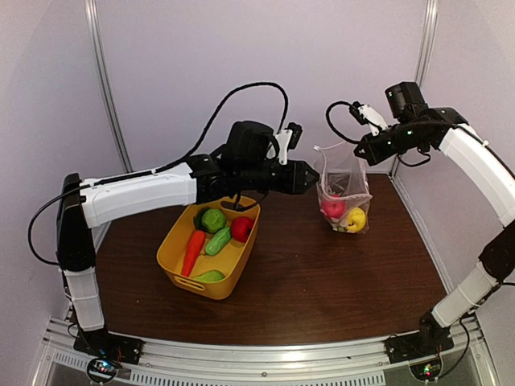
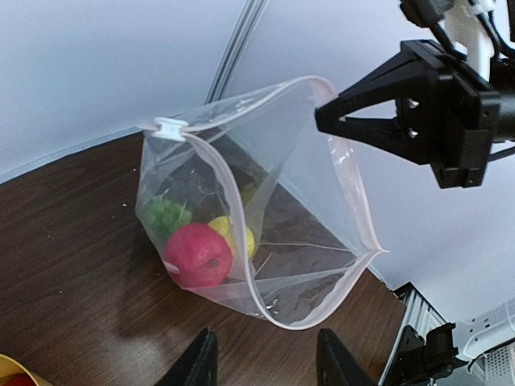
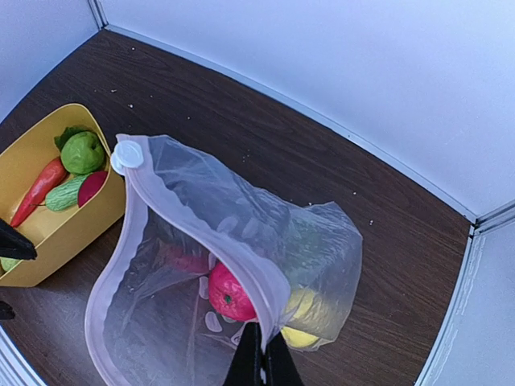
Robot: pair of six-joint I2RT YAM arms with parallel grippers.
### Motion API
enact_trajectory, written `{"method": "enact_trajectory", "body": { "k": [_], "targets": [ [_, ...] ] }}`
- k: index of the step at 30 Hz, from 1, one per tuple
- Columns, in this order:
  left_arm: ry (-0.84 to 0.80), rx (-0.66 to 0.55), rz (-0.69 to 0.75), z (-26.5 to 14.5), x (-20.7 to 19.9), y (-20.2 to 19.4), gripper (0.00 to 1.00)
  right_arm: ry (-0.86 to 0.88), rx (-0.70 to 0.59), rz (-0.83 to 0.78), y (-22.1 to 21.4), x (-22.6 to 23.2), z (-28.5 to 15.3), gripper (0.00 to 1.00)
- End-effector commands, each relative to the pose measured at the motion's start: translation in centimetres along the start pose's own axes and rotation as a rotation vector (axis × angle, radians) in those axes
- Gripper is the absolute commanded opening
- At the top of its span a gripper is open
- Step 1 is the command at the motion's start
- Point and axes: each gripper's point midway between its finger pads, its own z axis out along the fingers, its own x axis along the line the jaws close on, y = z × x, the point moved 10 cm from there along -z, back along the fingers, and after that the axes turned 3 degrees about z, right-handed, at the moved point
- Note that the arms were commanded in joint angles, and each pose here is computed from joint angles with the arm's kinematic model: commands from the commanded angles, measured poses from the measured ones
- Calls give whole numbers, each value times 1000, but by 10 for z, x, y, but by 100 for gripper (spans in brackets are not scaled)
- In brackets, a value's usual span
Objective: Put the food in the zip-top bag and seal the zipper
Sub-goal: Adjust the zipper food storage bag at the center of the board.
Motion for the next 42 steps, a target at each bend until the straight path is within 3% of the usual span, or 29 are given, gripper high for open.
{"method": "enact_trajectory", "body": {
  "k": [1, 3, 9, 15, 24, 29, 33, 35, 39, 42],
  "targets": [
    [18, -52, 51, -17, 8, 16, 49, 70, -17, 24, 2, 7, -3, 0],
    [33, -37, 16, -14, 12, 7, 55, 82, -6, 41, -5, 8, 4, 0],
    [-37, 14, -240, 13, 19, -27, 56, 157, 8, 95, -19, 15, 24, 0],
    [-44, 27, -325, 30, 12, -38, 58, 218, 34, 102, -24, 26, 35, 0],
    [9, 128, -402, 48, 20, -54, 25, 211, 10, 82, -15, 29, 26, 0],
    [-29, 70, -359, 47, 13, -35, 0, 173, 1, 45, -5, 26, 20, 0],
    [-147, -99, -210, 33, -13, 29, 0, -44, -84, -45, 34, 8, -9, 0],
    [-103, -152, -150, 22, -19, 50, 0, -97, -79, -74, 34, 5, -9, 0],
    [-10, -162, -142, 15, -1, 54, 0, -116, 68, -98, 17, -1, 8, 0],
    [-30, -104, -169, 26, 8, 39, 0, -57, 60, -67, 6, 3, 7, 0]
  ]
}}
